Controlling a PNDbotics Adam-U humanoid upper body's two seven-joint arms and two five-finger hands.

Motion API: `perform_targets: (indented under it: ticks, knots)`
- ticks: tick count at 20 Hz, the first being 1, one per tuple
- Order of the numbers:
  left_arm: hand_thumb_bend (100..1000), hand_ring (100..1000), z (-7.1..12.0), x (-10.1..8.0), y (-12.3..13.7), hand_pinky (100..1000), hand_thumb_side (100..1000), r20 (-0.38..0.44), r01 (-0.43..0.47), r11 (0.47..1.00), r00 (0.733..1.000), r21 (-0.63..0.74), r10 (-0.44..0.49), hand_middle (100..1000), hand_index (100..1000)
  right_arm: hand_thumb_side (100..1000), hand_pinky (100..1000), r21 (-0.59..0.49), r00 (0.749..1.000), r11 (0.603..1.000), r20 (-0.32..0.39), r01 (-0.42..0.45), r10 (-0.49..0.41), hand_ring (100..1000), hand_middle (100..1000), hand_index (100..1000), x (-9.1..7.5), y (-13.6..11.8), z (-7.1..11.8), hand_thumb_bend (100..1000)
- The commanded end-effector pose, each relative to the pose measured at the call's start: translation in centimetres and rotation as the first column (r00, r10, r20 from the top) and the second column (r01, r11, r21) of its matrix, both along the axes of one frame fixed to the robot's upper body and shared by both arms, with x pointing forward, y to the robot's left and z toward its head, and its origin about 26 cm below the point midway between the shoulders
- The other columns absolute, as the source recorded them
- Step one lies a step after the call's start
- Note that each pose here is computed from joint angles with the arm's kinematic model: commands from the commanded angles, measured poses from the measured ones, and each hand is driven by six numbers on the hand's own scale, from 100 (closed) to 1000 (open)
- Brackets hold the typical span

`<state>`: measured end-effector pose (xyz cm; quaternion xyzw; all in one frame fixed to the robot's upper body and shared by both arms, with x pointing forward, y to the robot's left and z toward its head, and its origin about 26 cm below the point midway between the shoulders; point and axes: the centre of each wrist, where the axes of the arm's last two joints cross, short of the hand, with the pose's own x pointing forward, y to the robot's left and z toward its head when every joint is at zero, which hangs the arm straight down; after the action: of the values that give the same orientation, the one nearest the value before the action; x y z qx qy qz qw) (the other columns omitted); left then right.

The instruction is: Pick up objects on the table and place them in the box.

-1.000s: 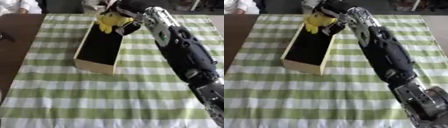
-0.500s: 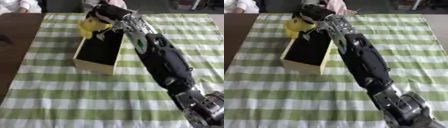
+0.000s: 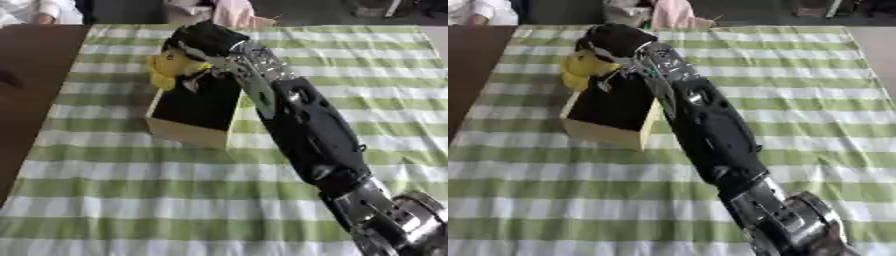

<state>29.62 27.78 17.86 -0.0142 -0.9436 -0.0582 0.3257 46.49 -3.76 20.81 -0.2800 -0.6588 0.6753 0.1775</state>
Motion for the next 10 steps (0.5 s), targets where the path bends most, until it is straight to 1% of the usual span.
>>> perform_targets:
  ticks: [1,5,8,9,10]
  knots:
    - [100,1000,0.8,-0.1,-0.2,458,755,0.030,0.013,1.000,0.999,0.007,-0.013,905,687,127,725,-0.020,1.000,1.000,0.015,-0.001,0.002,568,592,804,-0.2,0.8,0.0,100]
    - [100,1000,0.8,-0.2,-0.2,458,756,0.028,0.011,1.000,1.000,0.007,-0.012,905,686,182,776,-0.061,1.000,0.998,0.004,0.005,-0.005,610,626,814,0.0,0.7,-1.0,100]
    - [100,1000,0.8,-0.2,-0.1,458,756,0.028,0.012,1.000,1.000,0.007,-0.012,906,687,219,803,-0.074,1.000,0.997,0.008,0.016,-0.015,649,655,822,0.0,0.7,-1.2,100]
    - [100,1000,0.8,-0.2,-0.1,458,756,0.028,0.012,1.000,1.000,0.007,-0.012,906,687,219,804,-0.076,1.000,0.997,0.013,0.020,-0.020,650,656,822,0.0,0.6,-1.2,100]
    - [100,1000,0.8,-0.2,-0.1,458,755,0.028,0.012,1.000,1.000,0.006,-0.012,906,686,188,760,-0.074,1.000,0.997,0.018,0.025,-0.024,613,622,801,0.0,0.6,-1.2,100]
